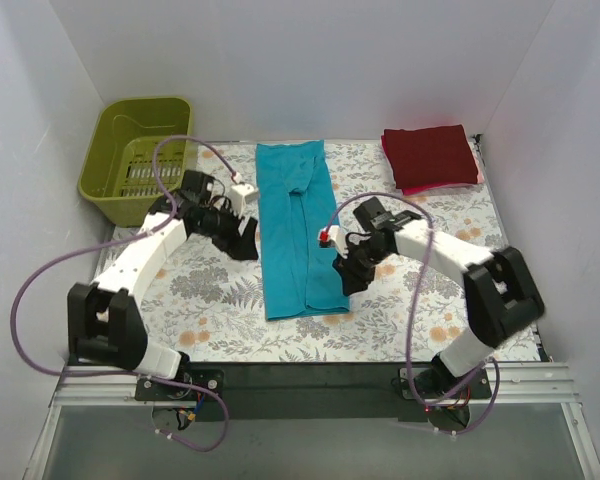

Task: Fold and stack the t-shirts
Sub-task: Fold the tshirt

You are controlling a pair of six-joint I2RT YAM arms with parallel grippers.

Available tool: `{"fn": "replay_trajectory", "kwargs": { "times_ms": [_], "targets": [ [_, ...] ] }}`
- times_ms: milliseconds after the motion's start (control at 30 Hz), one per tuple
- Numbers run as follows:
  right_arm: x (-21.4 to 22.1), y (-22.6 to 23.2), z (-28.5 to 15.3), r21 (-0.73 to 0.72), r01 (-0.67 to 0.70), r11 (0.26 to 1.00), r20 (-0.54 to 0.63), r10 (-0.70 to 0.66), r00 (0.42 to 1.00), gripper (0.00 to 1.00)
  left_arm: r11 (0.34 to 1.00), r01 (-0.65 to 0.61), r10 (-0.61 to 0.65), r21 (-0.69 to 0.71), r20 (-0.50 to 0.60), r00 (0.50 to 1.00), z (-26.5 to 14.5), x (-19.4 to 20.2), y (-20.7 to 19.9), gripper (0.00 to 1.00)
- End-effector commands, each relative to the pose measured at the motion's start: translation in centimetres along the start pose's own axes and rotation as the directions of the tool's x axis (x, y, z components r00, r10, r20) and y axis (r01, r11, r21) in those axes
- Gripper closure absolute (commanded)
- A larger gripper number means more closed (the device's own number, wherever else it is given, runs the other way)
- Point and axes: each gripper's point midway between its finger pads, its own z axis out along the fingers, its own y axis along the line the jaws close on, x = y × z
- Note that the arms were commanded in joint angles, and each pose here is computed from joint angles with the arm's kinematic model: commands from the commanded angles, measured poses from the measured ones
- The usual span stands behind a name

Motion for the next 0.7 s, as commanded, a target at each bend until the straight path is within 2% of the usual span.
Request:
{"fn": "replay_trajectory", "kwargs": {
  "times_ms": [0,33,67,100,133,167,267,333,367,400,433,533,667],
  "targets": [
    [-2.5,1.4,-5.1,0.147,0.32,0.936,0.091,-0.335,0.938,0.54,0.965,-0.23,0.235,0.124,-0.027,0.972,-1.3,4.4,-4.7,0.33],
    [-2.0,1.7,-5.3,0.156,0.354,0.922,0.087,-0.37,0.925,0.53,0.944,-0.316,0.314,0.094,0.032,0.949,-1.9,4.0,-5.3,0.33],
    [-2.7,2.1,-6.1,0.19,0.405,0.894,0.104,-0.429,0.897,0.53,0.935,-0.335,0.337,0.115,0.002,0.941,-0.9,6.3,-6.1,0.33],
    [-2.8,2.1,-6.2,0.205,0.444,0.872,0.106,-0.471,0.876,0.53,0.924,-0.367,0.367,0.107,0.018,0.93,-0.7,6.6,-6.5,0.33],
    [-2.4,2.3,-5.7,0.204,0.455,0.867,0.108,-0.482,0.869,0.52,0.904,-0.423,0.418,0.066,0.076,0.905,-0.6,5.7,-6.8,0.34],
    [-3.1,2.7,-5.5,0.222,0.49,0.843,0.119,-0.522,0.845,0.52,0.897,-0.433,0.429,0.087,0.058,0.901,0.4,7.5,-7.5,0.33],
    [-1.6,3.8,-3.1,0.187,0.554,0.811,0.083,-0.575,0.814,0.51,0.859,-0.507,0.499,0.064,0.111,0.859,1.7,7.3,-8.8,0.34],
    [-1.8,3.7,-1.9,0.213,0.599,0.772,0.083,-0.625,0.776,0.51,0.841,-0.539,0.533,0.045,0.106,0.84,2.9,8.2,-8.7,0.35],
    [-0.5,4.1,-0.6,0.201,0.622,0.757,0.058,-0.643,0.764,0.5,0.822,-0.567,0.56,0.052,0.103,0.822,3.5,8.6,-9.4,0.35],
    [-1.1,3.7,-0.2,0.241,0.645,0.725,0.066,-0.675,0.734,0.5,0.819,-0.574,0.571,0.032,0.071,0.818,4.2,9.7,-8.8,0.36],
    [-0.9,3.7,0.3,0.253,0.667,0.701,0.057,-0.699,0.713,0.49,0.802,-0.598,0.595,0.006,0.091,0.799,4.7,9.2,-8.8,0.36],
    [0.1,3.4,1.6,0.272,0.69,0.671,0.041,-0.724,0.688,0.48,0.766,-0.643,0.64,0.013,0.084,0.764,6.2,10.3,-9.2,0.37],
    [0.9,3.1,2.6,0.25,0.694,0.675,0.026,-0.722,0.692,0.48,0.764,-0.645,0.645,0.019,0.019,0.764,7.8,11.9,-8.3,0.39]
  ]
}}
